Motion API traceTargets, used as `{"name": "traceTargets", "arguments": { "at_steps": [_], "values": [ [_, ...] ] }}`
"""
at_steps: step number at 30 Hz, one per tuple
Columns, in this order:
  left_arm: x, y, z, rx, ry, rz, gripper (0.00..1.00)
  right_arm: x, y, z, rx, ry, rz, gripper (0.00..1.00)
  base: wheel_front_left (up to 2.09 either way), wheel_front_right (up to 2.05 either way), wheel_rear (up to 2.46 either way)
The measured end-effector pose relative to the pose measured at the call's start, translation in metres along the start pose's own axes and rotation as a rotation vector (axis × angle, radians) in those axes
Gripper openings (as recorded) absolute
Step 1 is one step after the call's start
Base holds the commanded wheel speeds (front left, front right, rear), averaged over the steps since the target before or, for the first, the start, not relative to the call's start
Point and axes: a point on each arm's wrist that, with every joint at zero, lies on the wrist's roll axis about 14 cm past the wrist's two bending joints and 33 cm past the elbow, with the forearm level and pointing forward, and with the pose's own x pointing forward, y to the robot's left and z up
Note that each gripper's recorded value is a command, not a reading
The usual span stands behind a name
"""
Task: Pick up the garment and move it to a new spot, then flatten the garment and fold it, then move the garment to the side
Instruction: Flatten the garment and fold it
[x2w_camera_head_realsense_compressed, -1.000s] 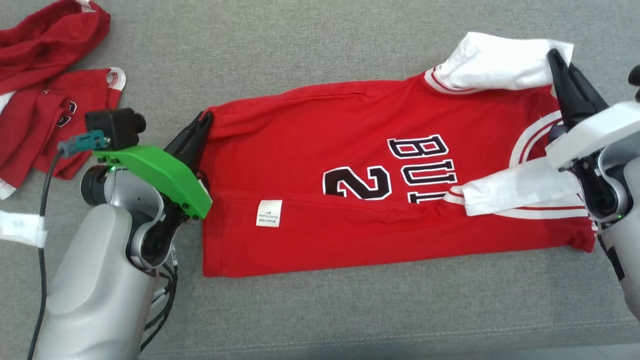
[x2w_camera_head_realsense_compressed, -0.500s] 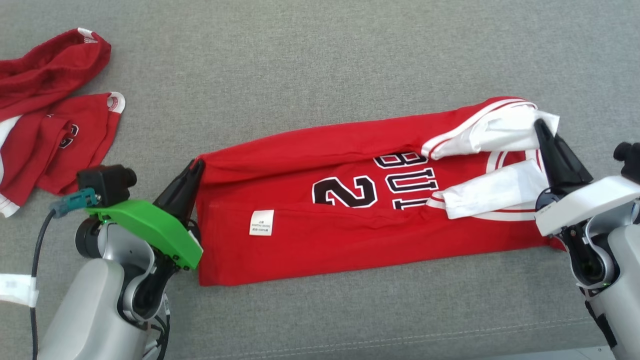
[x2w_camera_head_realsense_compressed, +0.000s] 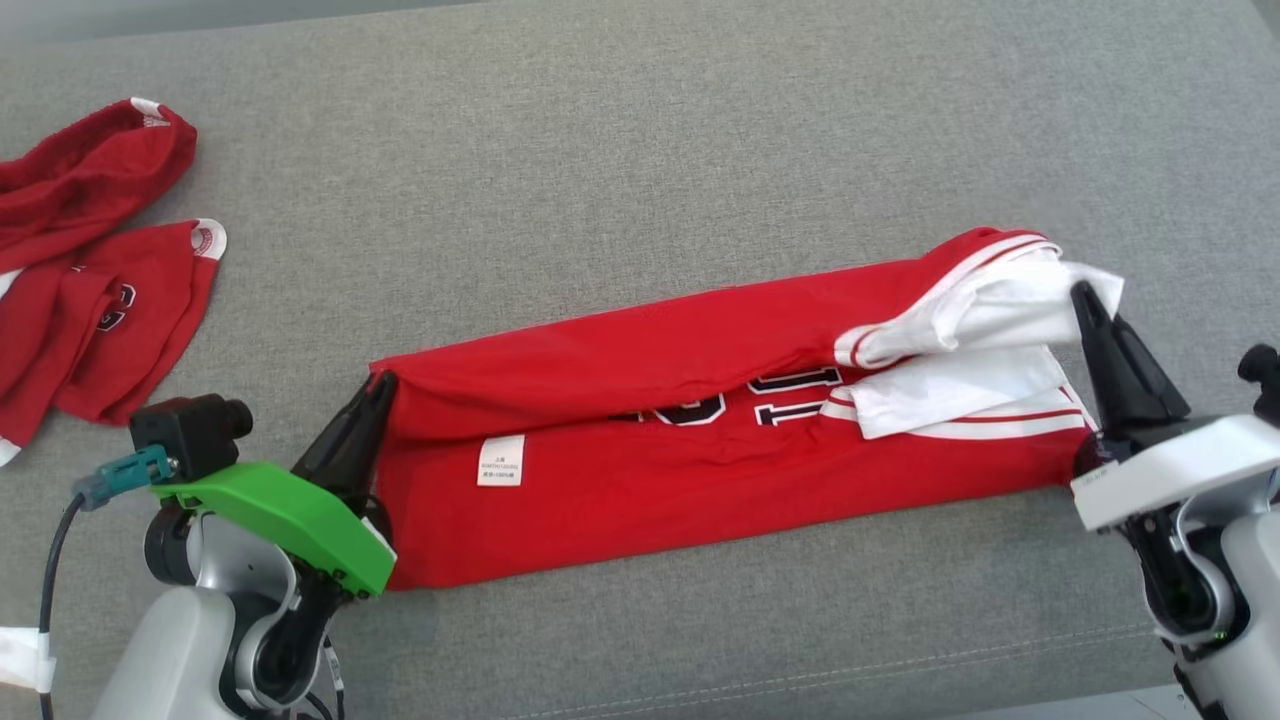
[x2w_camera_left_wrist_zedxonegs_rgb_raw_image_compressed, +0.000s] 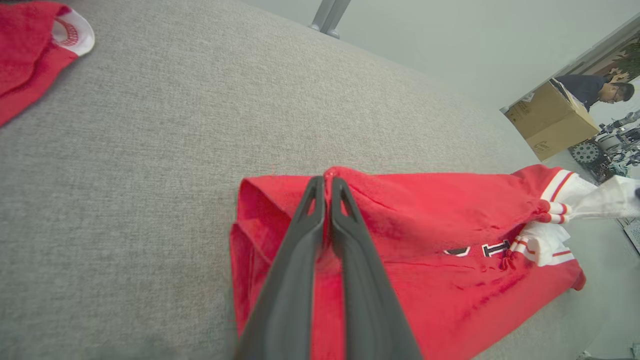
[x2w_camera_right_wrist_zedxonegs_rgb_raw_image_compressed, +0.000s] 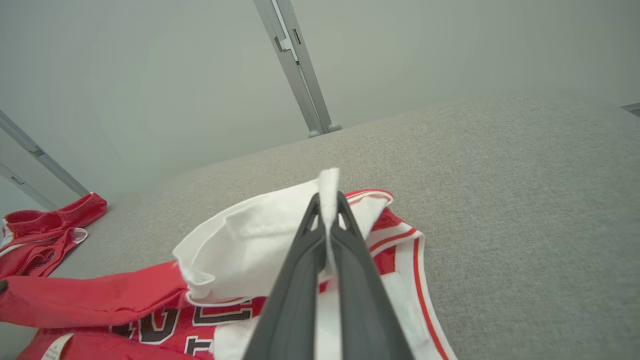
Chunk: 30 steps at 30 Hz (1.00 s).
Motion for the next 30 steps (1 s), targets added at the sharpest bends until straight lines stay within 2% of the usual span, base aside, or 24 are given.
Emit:
{"name": "traceTargets", "arguments": {
  "at_steps": [9,12,24,25,26,27,28,29,30],
  "values": [
    [-0.014,-0.004,-0.039,-0.041,0.117,0.004,0.0,-0.019,-0.007,-0.028,-0.016,0.109,-0.03,0.0,0.0,0.0,0.0],
    [-0.015,-0.008,-0.039,-0.04,0.121,-0.006,0.0,-0.022,-0.008,-0.032,-0.026,0.129,-0.035,0.0,0.0,0.0,0.0],
    [-0.02,0.014,-0.018,-0.018,0.075,0.07,0.0,-0.021,0.0,-0.032,-0.025,0.14,-0.017,0.0,0.0,0.0,0.0],
    [-0.02,0.013,-0.019,-0.019,0.078,0.071,0.02,-0.023,-0.001,-0.035,-0.026,0.157,-0.018,0.21,0.0,0.0,0.0],
    [-0.021,0.014,-0.022,-0.019,0.091,0.072,0.2,-0.027,-0.002,-0.041,-0.03,0.185,-0.017,0.44,0.0,0.0,0.0],
    [-0.022,0.014,-0.026,-0.019,0.109,0.075,0.42,-0.031,-0.003,-0.047,-0.04,0.212,-0.018,1.0,0.0,0.0,0.0],
    [-0.024,0.013,-0.032,-0.017,0.132,0.071,0.94,-0.037,-0.006,-0.054,-0.054,0.245,-0.025,1.0,0.0,0.0,0.0],
    [-0.026,0.012,-0.038,-0.012,0.153,0.068,1.0,-0.041,-0.01,-0.06,-0.065,0.276,-0.032,1.0,0.0,0.0,0.0],
    [-0.029,0.011,-0.046,-0.009,0.178,0.067,1.0,-0.045,-0.013,-0.063,-0.08,0.296,-0.039,1.0,0.0,0.0,0.0]
  ]
}}
